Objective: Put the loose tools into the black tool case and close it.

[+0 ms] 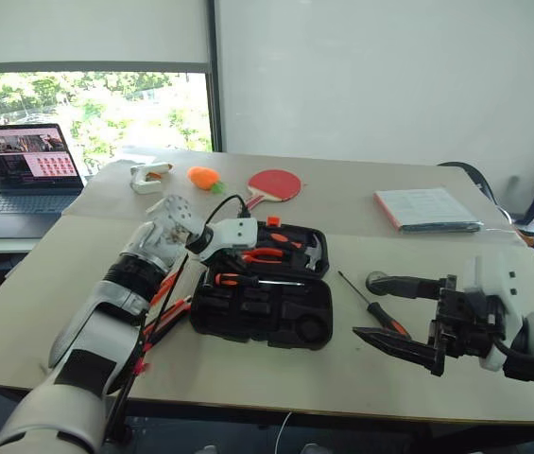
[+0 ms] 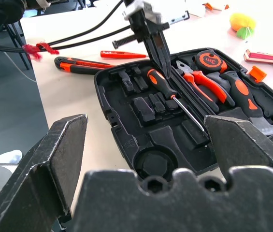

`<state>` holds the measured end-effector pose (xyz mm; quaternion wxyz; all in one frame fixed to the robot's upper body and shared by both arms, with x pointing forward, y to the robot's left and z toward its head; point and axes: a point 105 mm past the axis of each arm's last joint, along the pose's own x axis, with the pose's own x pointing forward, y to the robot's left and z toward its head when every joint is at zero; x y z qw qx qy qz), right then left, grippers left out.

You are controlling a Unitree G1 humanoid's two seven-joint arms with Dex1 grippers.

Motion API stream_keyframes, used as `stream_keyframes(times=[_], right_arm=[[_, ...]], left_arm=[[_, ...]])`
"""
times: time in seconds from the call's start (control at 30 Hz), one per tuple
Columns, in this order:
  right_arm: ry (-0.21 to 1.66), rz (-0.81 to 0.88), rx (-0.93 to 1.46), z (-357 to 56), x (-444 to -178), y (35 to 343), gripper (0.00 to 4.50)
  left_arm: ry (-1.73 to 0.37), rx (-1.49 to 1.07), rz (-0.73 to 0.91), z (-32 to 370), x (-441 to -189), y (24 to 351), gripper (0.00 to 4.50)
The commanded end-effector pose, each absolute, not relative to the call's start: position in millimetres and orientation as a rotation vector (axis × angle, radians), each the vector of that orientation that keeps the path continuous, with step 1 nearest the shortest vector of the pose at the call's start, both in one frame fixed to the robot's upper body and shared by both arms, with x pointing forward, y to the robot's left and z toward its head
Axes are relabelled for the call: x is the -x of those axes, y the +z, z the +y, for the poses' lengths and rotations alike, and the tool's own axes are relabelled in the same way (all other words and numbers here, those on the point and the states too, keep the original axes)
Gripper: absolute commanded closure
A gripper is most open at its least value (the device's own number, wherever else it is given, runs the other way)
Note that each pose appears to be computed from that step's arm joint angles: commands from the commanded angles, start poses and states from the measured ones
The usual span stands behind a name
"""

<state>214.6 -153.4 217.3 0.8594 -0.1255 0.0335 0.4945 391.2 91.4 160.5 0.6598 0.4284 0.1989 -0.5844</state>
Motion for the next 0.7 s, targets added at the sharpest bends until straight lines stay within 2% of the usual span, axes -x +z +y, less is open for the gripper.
stream_keyframes(times=[0.03, 0.7], right_arm=[[1.030, 0.031, 0.285, -153, -214, 225, 0.00], [1.015, 0.041, 0.267, -156, -214, 220, 0.00]], left_arm=[[-1.317, -1.014, 0.433, 83, -394, 161, 4.47], [-1.343, -1.187, 0.457, 78, -395, 119, 4.47]])
